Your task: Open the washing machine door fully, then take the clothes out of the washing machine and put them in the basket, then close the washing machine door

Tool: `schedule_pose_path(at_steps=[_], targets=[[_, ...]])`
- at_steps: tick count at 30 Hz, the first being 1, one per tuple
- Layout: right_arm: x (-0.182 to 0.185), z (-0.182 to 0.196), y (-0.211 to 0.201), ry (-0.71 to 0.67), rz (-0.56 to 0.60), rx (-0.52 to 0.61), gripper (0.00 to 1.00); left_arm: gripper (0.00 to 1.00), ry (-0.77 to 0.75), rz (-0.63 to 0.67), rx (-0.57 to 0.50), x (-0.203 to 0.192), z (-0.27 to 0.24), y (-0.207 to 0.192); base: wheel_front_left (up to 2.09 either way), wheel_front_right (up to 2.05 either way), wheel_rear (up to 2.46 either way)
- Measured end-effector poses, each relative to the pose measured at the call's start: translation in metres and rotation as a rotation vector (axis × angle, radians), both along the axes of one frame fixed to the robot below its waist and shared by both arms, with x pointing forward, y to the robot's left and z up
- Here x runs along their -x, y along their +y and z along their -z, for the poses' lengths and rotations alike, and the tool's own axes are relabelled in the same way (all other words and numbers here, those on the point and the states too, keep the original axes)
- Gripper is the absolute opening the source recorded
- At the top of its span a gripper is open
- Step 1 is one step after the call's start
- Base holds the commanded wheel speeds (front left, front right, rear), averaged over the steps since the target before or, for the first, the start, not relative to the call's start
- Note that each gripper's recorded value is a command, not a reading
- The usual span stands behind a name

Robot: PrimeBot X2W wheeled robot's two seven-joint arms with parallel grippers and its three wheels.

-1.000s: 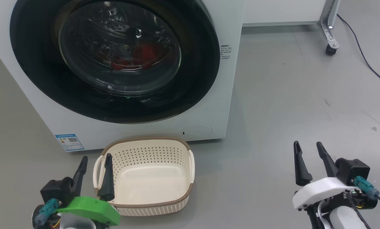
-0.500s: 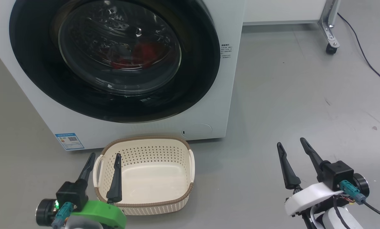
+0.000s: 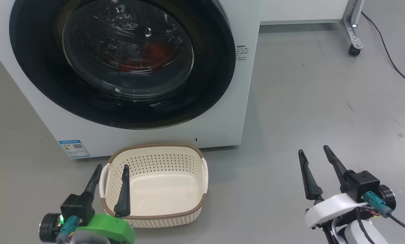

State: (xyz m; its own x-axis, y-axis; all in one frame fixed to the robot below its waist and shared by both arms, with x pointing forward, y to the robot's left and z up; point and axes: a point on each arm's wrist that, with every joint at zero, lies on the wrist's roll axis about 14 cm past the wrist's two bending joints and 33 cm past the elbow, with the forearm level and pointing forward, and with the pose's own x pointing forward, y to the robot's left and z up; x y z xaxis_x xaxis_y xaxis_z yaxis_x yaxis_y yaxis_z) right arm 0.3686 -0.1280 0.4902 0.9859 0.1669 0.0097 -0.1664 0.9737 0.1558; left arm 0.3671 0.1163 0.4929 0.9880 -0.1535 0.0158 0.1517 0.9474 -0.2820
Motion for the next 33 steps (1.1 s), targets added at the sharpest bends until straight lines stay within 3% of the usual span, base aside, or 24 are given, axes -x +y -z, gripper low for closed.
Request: schedule_pose_path(at_steps=[6,7,8,9,21,33], targets=[[-0.001,0.0,0.001,0.0,0.004,-0.008,1.0,1.0,0.004,-0.004,0.005,0.0,0.001,0.0,0.0,0.0,0.0],[-0.001,0.0,0.001,0.0,0.005,-0.009,0.91,1.0,0.005,-0.004,0.005,0.0,0.001,0.0,0.0,0.0,0.0],[-0.001,0.0,0.001,0.0,0.008,-0.012,0.08,1.0,0.006,-0.005,0.005,0.0,0.002,0.0,0.0,0.0,0.0],[-0.001,0.0,0.001,0.0,0.009,-0.015,0.0,1.0,0.006,-0.005,0.006,0.0,0.002,0.0,0.0,0.0,0.0],[-0.004,0.003,-0.002,0.013,0.021,-0.047,0.0,1.0,0.014,-0.016,0.005,-0.001,0.005,0.002,0.0,0.0,0.0],[-0.015,0.014,-0.002,0.063,0.043,-0.206,0.0,1.0,0.024,-0.031,0.007,-0.009,0.009,0.006,0.0,0.0,0.0]])
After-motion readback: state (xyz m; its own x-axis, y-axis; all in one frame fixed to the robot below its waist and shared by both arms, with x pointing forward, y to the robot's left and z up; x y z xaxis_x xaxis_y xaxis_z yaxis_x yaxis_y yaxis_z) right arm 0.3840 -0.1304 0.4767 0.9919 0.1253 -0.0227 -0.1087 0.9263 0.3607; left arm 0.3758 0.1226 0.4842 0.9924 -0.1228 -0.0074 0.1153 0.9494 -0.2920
